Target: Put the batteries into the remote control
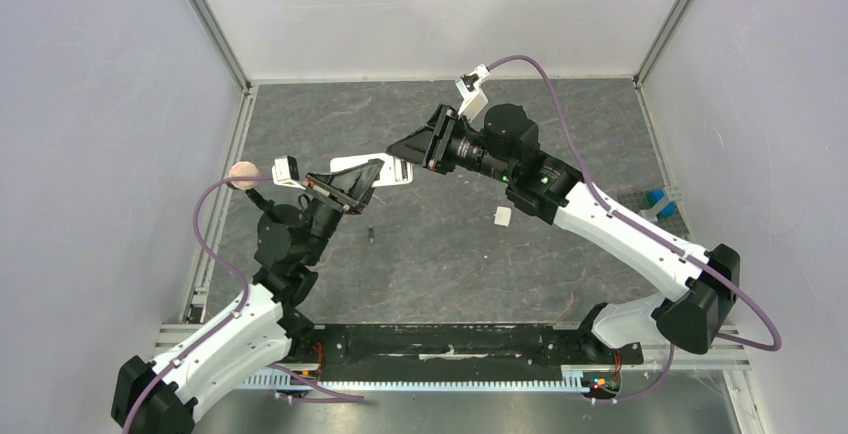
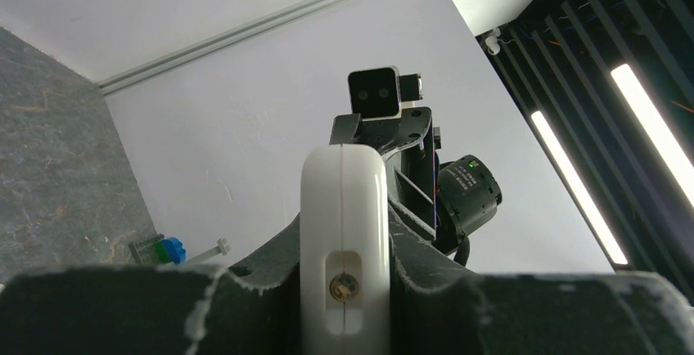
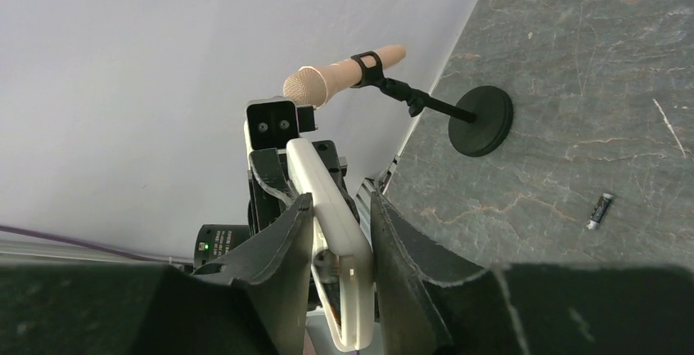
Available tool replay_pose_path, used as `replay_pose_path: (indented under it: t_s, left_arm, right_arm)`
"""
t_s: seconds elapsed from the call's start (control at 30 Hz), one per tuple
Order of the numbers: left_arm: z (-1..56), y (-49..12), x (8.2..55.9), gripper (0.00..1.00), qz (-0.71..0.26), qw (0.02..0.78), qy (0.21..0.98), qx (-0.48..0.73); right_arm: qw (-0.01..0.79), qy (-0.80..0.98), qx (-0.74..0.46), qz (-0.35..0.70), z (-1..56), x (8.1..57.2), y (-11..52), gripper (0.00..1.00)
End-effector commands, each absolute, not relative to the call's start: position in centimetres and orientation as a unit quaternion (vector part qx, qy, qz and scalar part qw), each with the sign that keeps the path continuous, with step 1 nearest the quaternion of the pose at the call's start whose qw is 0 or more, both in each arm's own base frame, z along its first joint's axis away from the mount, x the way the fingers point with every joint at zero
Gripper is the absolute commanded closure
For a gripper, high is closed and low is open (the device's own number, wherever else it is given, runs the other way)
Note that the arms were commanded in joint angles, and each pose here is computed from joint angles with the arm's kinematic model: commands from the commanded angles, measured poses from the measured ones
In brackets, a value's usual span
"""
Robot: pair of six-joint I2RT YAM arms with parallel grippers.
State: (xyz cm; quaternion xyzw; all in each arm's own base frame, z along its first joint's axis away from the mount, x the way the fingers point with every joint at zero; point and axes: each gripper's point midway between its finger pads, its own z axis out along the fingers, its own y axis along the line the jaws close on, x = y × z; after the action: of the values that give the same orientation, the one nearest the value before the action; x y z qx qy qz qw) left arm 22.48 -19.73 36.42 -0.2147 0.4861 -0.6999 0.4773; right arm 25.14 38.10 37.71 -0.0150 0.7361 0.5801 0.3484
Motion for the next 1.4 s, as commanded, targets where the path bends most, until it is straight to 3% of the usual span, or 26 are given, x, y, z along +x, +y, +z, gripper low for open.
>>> replay_pose_path:
  t_s: [0.0,0.33,0.6,0.77,1.37]
  left_arm:
    - [39.5,-18.4,21.8,0.98,-0.727,0.490,0.428,-0.219]
    - [40.2,-18.5,22.0,0.98,-0.737,0.482,0.418,-0.224]
    - [36.9,-19.1,23.0,0.98,-0.696,0.494,0.469,-0.226]
    - [35.1,-19.5,23.5,0.98,-0.664,0.500,0.509,-0.222]
    - [30.1,-23.1,27.1,0.98,-0.547,0.515,0.640,-0.162]
  right_arm:
    - [0.339,0.734,-0.028,0.588,37.5,24.2,38.0,0.67]
    - [0.335,0.733,-0.034,0.591,37.1,23.9,38.0,0.66]
    - [0.392,0.722,-0.048,0.568,39.9,25.6,37.0,0.44]
    - [0.418,0.734,-0.058,0.532,38.9,26.4,35.2,0.37]
    - [0.414,0.831,-0.107,0.357,27.8,28.1,32.6,0.46]
